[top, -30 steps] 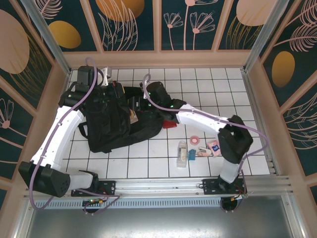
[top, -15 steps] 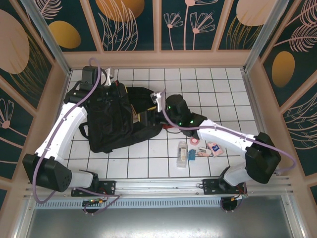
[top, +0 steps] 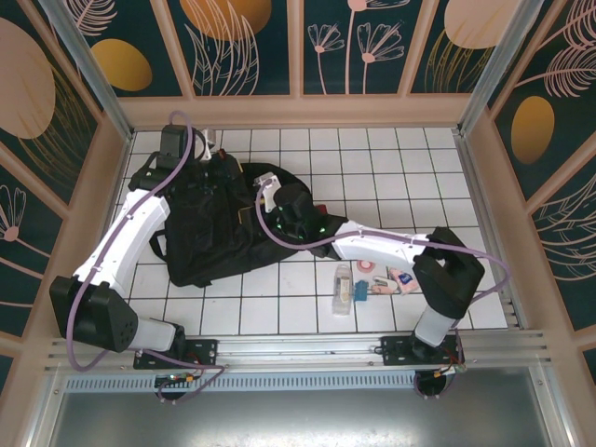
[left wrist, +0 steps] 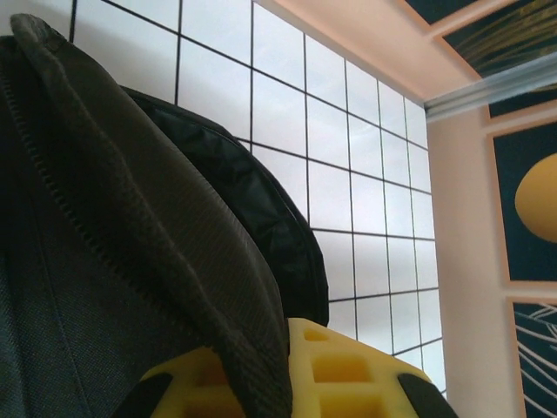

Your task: Pack books, pencil case, and school supplies into a backpack

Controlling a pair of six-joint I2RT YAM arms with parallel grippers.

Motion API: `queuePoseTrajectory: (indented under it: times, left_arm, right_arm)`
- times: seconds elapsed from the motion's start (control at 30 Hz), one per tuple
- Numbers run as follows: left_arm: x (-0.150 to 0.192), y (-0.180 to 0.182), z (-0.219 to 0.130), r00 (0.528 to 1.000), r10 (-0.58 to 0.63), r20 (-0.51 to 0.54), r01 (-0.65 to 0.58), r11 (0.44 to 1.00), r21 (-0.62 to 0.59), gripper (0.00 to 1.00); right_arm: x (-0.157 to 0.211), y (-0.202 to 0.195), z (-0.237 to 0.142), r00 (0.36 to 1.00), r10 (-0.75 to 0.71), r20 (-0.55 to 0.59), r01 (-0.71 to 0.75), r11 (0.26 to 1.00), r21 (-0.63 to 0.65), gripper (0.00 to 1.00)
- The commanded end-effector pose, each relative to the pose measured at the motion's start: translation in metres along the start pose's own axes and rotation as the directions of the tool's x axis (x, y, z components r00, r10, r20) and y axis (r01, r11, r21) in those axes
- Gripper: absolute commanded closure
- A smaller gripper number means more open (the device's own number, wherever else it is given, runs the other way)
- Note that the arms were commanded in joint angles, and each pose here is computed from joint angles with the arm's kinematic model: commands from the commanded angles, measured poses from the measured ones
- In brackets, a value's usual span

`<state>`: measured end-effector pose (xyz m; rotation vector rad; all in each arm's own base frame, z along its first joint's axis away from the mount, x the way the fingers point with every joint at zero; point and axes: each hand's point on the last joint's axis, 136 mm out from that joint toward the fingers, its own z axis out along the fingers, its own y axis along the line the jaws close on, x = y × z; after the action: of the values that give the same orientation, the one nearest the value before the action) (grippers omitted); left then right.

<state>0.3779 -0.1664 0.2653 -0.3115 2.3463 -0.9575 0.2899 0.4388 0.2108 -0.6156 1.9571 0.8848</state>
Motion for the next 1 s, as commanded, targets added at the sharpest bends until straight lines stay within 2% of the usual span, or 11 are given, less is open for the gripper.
queuePoseTrajectory:
  times: [0.0,0.03,0.07,0.33,0.77,0.97]
  left_arm:
    - [0.001,-0.004,0.002,1.000,-0.018,-0.006,0.018,1.000,0.014,0.95]
    - [0.001,-0.002,0.002,1.000,-0.031,-0.005,0.031,1.000,0.005,0.93]
    - [0.001,-0.002,0.002,0.999,-0.039,-0.007,0.039,0.999,-0.001,0.93]
    - [-0.001,-0.014,-0.009,0.998,-0.064,-0.003,0.064,0.997,0.032,0.68]
    - [0.011,-0.018,-0.031,0.998,-0.069,0.007,0.069,0.996,0.049,0.64]
    - [0.018,-0.010,-0.029,0.997,-0.071,-0.003,0.071,0.997,0.034,0.64]
  right_arm:
    - [-0.031,-0.006,0.005,0.996,-0.031,0.086,0.023,0.995,0.100,0.83]
    - [-0.034,-0.001,0.006,0.995,-0.039,0.092,0.031,0.995,0.093,0.94]
    - [-0.037,0.002,0.007,0.994,-0.047,0.098,0.038,0.995,0.089,0.99]
    - [-0.040,0.026,0.009,0.989,-0.107,0.105,0.101,0.993,0.066,1.00]
    - [-0.042,0.025,0.014,0.989,-0.100,0.106,0.092,0.993,0.081,1.00]
    - [-0.046,0.028,0.013,0.990,-0.077,0.119,0.069,0.995,0.068,1.00]
